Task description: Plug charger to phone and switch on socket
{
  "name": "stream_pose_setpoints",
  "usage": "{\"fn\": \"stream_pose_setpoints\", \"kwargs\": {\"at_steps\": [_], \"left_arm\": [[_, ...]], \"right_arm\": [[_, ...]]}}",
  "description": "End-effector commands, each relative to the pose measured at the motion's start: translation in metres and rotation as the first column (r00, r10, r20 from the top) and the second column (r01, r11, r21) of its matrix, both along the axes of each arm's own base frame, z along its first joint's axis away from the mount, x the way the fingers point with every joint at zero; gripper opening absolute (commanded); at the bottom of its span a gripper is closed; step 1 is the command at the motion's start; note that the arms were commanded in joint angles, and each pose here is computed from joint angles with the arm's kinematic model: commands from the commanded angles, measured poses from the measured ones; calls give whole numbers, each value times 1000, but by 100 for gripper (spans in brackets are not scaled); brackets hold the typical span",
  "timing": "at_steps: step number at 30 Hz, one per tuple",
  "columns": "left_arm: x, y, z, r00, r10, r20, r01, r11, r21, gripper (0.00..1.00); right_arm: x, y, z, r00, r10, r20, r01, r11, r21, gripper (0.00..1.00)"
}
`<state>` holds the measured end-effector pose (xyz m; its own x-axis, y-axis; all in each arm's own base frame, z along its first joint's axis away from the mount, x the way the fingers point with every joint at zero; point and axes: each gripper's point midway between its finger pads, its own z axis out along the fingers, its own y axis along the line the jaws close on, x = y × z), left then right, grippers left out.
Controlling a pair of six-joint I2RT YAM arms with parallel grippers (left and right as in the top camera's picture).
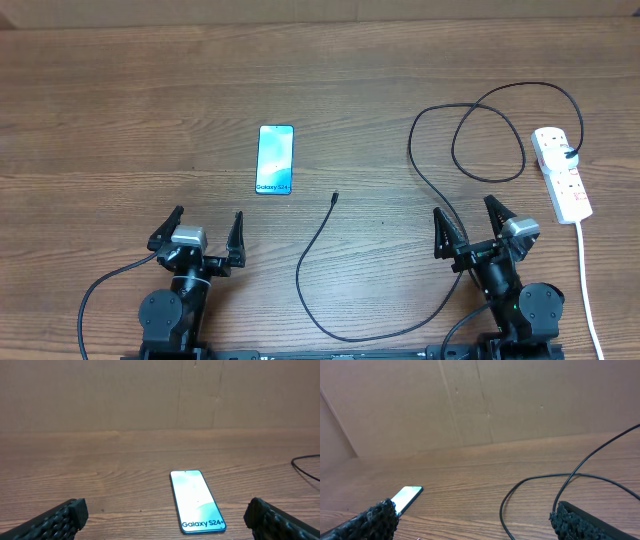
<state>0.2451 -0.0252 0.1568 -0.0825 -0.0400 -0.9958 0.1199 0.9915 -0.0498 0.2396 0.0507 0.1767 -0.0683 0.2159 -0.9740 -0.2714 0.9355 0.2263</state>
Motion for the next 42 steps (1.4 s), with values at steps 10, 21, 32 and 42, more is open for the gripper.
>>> {"fn": "stream_pose_setpoints", "kwargs": {"at_steps": [10, 21, 32, 42], "left_arm": [[0, -2, 0, 1000, -8, 6, 8, 1000, 22, 100], [0, -2, 0, 1000, -8, 7, 8, 1000, 22, 100], [0, -2, 0, 1000, -8, 7, 8, 1000, 22, 100], [0, 0, 4, 1000, -2, 24, 1, 1000, 22, 100]], "right_arm": [[0, 1, -1, 1000, 5, 7, -5, 1000, -1, 100], [0, 1, -1, 1000, 4, 7, -4, 1000, -1, 100], [0, 1, -1, 1000, 5, 7, -5, 1000, -1, 100], [0, 1, -1, 1000, 5, 7, -5, 1000, -1, 100]]}}
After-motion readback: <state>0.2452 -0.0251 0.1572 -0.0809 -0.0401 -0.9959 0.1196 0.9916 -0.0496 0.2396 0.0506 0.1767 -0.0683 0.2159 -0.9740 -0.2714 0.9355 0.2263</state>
